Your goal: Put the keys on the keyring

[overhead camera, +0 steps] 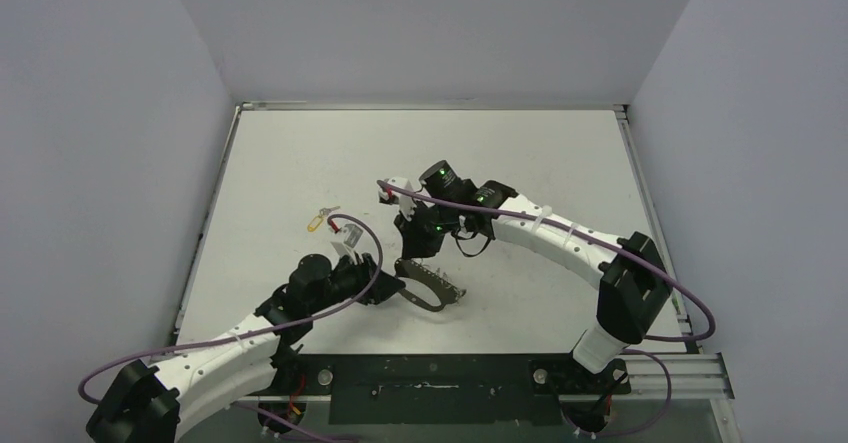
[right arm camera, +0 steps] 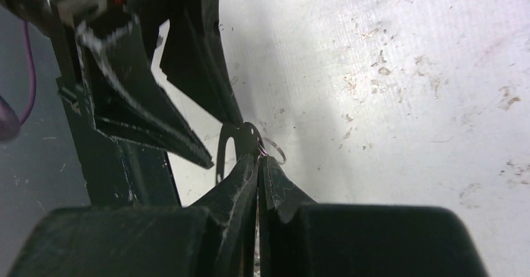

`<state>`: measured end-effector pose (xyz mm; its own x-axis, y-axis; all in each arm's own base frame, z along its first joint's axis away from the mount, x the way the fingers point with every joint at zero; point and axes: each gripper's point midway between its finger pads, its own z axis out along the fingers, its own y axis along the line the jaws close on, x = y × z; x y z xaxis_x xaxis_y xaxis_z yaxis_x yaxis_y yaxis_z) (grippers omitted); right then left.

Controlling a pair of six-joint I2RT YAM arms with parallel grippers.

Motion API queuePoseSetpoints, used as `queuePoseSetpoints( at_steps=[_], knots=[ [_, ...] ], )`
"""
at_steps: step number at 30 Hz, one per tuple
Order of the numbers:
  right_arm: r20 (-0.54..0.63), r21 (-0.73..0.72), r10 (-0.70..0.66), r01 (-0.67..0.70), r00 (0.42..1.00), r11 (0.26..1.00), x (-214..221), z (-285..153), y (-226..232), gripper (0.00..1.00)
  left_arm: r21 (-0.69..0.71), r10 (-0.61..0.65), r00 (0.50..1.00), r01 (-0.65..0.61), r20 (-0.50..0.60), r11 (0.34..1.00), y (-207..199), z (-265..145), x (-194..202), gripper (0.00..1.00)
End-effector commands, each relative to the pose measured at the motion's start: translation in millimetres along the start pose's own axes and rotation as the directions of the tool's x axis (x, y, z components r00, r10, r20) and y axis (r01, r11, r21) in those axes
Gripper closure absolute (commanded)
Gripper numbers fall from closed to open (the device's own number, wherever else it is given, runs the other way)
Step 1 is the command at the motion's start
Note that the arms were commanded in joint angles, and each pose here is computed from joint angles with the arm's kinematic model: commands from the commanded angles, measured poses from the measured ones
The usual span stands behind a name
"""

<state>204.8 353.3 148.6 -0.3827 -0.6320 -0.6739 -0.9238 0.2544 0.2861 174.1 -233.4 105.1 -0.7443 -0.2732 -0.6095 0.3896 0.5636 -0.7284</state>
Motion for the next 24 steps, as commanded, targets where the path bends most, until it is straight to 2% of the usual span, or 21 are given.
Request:
queuePoseSetpoints(
  at_steps=[1,5,9,12,15,24],
  knots=[
    [0.065,0.055,-0.102,0.098,0.993,0.994,-37.8,-23.1,-0.7,1.0,0.087,0.121,0.99,-0.127,0.079,0.988,-31.3,6.4,-12.3,0.62],
    [0.073,0.064,-0.119,0.115,0.99,0.991,-40.6,-27.1,-0.4,1.0,0.09,0.186,0.977,-0.195,0.099,0.977,-37.2,7.3,-11.1,0.62],
    [0.056,0.041,-0.09,0.088,0.994,0.995,-21.4,-15.9,0.6,1.0,0.07,0.223,0.969,-0.231,0.108,0.97,-31.7,7.0,-9.2,0.61],
    [0.035,0.031,-0.051,0.05,0.998,0.998,0.8,-4.0,-1.5,1.0,0.017,0.234,0.966,-0.238,0.112,0.971,-21.4,3.5,-10.4,0.51],
    [0.032,0.029,-0.023,0.022,0.999,0.999,15.9,3.4,-2.1,1.0,-0.026,0.251,0.961,-0.25,0.117,0.968,-14.3,-1.9,-12.6,0.45],
    [0.068,0.091,-0.017,0.011,0.998,0.996,17.3,-2.5,-9.3,1.0,-0.088,0.323,0.937,-0.314,0.133,0.945,-9.2,-15.3,-22.4,0.45]
  ],
)
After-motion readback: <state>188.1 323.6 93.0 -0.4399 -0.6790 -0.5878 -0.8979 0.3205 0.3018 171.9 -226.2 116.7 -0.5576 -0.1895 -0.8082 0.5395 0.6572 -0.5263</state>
